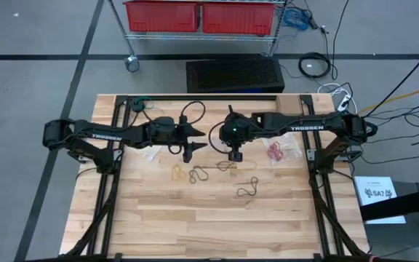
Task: Sort rubber bands
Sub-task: Open the middle zip bag
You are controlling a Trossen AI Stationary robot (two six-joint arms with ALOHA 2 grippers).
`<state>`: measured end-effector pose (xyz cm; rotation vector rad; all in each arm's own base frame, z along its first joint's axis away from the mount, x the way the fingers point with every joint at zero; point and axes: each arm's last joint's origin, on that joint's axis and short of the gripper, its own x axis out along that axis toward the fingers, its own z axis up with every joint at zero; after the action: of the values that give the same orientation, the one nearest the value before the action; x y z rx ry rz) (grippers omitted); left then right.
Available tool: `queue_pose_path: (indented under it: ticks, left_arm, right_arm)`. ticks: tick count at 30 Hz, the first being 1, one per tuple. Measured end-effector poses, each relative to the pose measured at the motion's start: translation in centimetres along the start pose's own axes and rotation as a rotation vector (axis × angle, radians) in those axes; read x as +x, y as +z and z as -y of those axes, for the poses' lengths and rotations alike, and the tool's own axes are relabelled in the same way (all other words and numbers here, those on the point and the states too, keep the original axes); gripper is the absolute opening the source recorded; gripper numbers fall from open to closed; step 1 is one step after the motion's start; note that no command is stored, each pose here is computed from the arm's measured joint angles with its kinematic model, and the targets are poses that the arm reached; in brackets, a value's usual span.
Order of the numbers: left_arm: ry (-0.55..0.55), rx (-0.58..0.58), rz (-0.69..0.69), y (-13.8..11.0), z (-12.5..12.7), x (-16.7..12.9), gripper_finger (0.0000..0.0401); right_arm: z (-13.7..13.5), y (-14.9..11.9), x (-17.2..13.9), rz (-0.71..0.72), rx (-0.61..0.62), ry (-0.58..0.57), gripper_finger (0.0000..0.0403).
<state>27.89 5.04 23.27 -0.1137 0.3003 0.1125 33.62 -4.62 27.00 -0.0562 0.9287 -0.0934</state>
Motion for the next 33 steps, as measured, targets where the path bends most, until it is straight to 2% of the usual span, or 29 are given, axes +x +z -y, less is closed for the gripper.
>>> queue_pose_path:
  ticks: [3,6,9,13,15,23,33]
  left_arm:
    - [0.0,-0.001,-0.01,0.2,0.0,0.6,0.0211]
    - [0.001,0.004,-0.02,0.4,-0.1,1.2,0.0185]
    - [0.002,0.04,-0.048,0.2,-0.1,1.3,0.0131]
    - [-0.004,0.074,-0.066,0.1,-0.1,1.2,0.0035]
    - [-0.012,0.08,-0.058,0.2,0.0,1.2,0.0011]
    - [-0.015,0.086,-0.042,0.5,0.0,0.9,0.0004]
    - [0.02,0.129,0.03,2.4,0.2,-1.4,0.0002]
  right_arm:
    - [0.0,0.0,0.0,0.002,-0.001,0.0,0.0]
    - [0.0,0.1,0.0,0.007,-0.004,-0.001,0.0]
    - [0.0,0.1,0.0,0.007,-0.004,-0.002,0.0]
    - [0.0,0.1,0.0,0.007,-0.009,-0.002,0.0]
    - [0.0,0.1,0.0,0.007,-0.012,-0.002,0.0]
    - [0.0,-0.1,-0.5,-0.014,0.003,0.001,0.0]
    - [-0.1,-1.0,-0.8,-0.105,0.028,0.005,0.0]
